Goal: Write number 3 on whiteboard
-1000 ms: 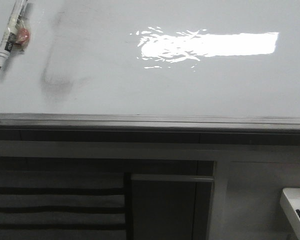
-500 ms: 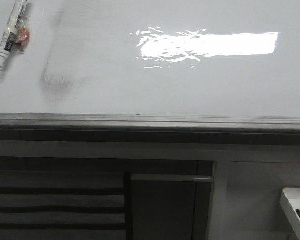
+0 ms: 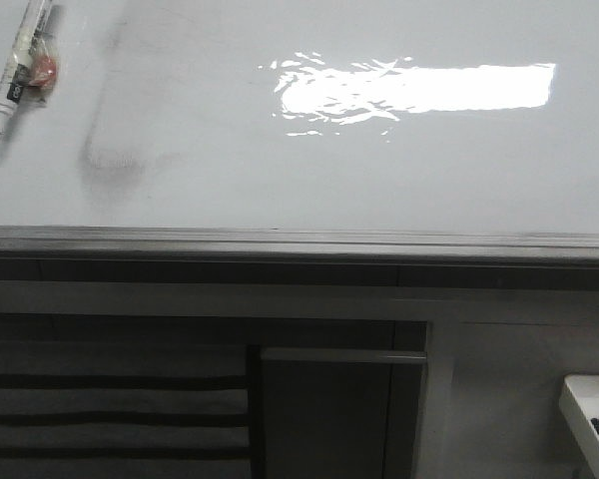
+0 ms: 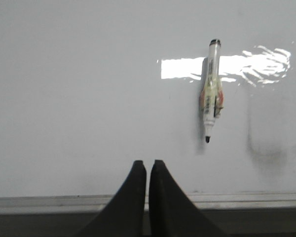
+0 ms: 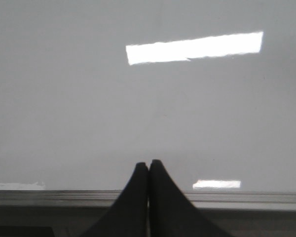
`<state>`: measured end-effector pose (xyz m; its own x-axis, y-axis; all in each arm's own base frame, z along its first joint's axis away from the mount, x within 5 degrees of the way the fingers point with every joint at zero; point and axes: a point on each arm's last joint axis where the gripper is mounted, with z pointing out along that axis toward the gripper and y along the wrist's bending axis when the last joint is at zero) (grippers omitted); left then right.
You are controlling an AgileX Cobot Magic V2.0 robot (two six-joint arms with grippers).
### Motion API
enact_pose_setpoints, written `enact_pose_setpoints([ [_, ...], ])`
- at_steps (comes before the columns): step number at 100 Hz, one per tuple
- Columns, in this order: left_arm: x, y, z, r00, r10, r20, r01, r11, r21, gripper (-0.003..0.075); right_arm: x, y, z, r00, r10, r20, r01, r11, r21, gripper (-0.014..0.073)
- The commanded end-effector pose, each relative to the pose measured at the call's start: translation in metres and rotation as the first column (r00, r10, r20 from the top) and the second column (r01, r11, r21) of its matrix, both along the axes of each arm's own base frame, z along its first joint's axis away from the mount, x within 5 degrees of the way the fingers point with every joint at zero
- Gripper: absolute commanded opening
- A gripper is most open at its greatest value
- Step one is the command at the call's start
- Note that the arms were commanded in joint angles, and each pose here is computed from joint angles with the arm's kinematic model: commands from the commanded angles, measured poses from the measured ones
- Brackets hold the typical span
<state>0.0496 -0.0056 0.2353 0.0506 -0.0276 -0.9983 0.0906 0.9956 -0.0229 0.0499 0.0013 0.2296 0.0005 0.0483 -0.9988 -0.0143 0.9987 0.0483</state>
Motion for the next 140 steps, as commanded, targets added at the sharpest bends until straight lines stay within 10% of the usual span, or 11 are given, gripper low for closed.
enact_pose_setpoints([
  [1,-0.007,0.0,0.036,0.998,-0.008,0.064,0.01,0.999,-0.031,-0.0019,-0.006,0.0,0.036,0.998,-0.007,0.062,0.007,1.0,-0.004,-0.0079],
  [37,0.014,-0.005,0.101,0.995,-0.043,-0.086,0.042,0.999,-0.013,-0.0019,0.006,0.0,0.107,1.0,0.001,-0.001,-0.001,1.0,-0.006,-0.0079],
  [108,0.017,-0.004,0.103,0.996,-0.037,-0.084,0.036,0.999,-0.008,-0.0015,0.008,0.0,0.107,1.0,-0.002,0.012,0.002,1.0,-0.01,-0.0059],
  [121,0.018,-0.004,0.105,0.998,-0.031,-0.056,0.031,0.999,-0.01,0.0078,0.008,0.0,0.108,1.0,-0.003,0.016,0.003,1.0,-0.014,0.0165],
  [140,0.018,-0.004,0.105,0.998,-0.031,-0.053,0.03,0.999,-0.011,0.0474,0.008,0.0,0.106,1.0,-0.003,0.002,0.003,1.0,-0.018,0.0588],
])
